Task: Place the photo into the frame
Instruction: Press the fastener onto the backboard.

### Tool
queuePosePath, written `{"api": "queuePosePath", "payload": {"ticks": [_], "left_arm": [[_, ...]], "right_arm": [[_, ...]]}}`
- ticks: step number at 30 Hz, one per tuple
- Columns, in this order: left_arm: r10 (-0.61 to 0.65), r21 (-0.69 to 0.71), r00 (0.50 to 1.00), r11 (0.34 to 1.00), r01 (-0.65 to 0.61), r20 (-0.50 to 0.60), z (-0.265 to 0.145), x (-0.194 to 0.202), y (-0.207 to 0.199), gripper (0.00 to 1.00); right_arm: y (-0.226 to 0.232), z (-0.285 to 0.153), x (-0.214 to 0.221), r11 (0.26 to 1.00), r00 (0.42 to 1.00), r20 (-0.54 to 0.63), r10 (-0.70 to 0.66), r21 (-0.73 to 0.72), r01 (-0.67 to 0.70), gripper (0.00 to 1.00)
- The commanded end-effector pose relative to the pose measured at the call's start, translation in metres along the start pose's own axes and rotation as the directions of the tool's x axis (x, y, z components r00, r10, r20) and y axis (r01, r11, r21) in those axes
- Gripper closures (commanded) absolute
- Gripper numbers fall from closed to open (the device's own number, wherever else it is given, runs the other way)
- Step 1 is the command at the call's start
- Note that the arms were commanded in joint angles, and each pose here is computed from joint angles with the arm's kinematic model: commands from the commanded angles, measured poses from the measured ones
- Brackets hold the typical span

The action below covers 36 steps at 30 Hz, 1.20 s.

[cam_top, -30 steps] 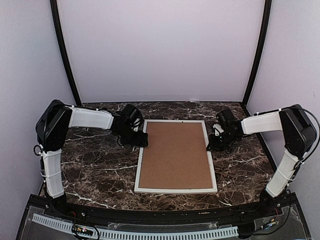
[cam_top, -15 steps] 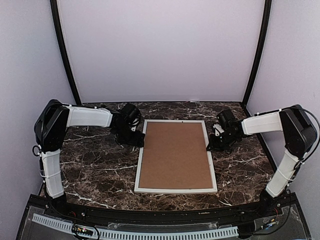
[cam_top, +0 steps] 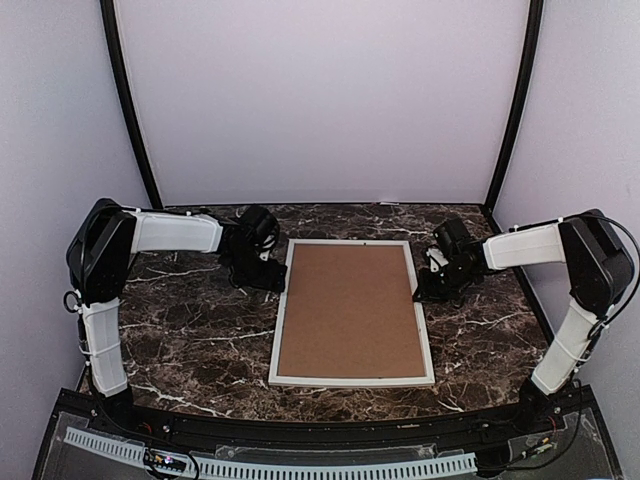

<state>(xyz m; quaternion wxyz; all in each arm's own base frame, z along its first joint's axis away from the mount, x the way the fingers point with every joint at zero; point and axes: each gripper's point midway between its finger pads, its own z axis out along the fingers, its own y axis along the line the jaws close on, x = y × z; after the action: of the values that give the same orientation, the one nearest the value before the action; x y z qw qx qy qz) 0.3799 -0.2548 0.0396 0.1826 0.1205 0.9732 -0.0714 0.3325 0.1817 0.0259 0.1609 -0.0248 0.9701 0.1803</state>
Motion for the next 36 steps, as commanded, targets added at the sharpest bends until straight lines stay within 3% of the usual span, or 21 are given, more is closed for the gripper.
{"api": "queuePosePath", "payload": {"ticks": [1, 36], "left_arm": [[0.008, 0.016, 1.000, 1.000, -0.008, -0.023, -0.003, 0.003, -0.002, 0.14], [0.042, 0.006, 0.991, 0.999, -0.042, -0.128, 0.028, 0.042, -0.020, 0.15]], "right_arm": [[-0.006, 0.015, 0.028, 1.000, 0.995, -0.096, -0.001, -0.004, 0.001, 0.95], [-0.007, 0.019, 0.034, 1.000, 0.994, -0.105, 0.004, -0.014, -0.006, 0.96]]}}
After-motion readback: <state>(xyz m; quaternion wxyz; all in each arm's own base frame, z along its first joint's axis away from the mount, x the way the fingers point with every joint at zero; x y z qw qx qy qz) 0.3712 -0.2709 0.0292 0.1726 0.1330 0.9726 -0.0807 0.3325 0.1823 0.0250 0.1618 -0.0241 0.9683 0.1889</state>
